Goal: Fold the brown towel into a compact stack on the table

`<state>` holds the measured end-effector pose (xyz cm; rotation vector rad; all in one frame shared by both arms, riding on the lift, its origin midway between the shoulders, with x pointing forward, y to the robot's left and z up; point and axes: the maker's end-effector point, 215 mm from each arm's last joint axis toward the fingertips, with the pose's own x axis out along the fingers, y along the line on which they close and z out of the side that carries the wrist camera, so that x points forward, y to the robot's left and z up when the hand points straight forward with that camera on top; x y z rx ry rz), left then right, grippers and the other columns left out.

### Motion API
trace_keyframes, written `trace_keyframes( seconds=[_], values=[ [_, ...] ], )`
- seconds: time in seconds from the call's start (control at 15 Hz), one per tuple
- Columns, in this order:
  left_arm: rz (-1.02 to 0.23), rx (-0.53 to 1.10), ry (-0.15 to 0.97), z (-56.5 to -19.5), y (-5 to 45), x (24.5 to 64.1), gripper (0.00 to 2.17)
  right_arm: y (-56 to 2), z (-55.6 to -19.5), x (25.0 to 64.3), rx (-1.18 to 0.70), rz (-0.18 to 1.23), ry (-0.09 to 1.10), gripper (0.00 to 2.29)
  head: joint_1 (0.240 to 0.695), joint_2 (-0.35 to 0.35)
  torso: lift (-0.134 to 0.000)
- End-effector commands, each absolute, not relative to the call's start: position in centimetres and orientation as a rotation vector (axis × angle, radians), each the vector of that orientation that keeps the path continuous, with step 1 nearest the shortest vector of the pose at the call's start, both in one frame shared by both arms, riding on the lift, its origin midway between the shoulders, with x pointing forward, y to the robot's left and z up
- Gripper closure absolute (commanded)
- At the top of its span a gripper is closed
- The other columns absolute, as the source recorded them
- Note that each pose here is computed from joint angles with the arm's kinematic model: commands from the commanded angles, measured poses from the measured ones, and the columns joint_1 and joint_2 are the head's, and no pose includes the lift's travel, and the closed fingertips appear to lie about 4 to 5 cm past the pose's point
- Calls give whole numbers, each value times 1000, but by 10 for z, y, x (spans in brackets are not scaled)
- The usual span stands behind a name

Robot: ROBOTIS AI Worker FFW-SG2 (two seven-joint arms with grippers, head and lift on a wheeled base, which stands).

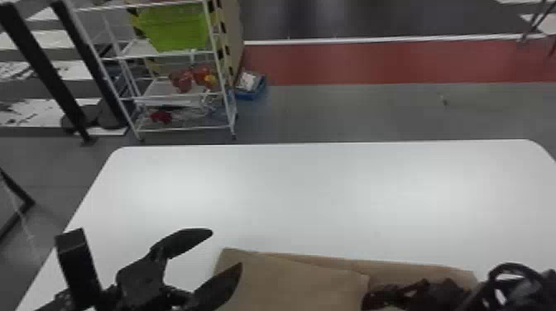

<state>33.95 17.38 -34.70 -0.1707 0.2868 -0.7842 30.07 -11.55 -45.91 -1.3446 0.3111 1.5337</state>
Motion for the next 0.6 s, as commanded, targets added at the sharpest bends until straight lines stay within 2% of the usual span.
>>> trace_keyframes(
  seconds=[0.0, 0.53],
  values=[
    [-784, -173, 285, -347, 173, 340, 56, -112, -457, 300, -1341, 1539, 302, 653, 695, 106, -119],
    [-788, -171, 280, -349, 173, 339, 60, -103, -469, 293, -1333, 1567, 306, 667, 695, 124, -119]
  ],
)
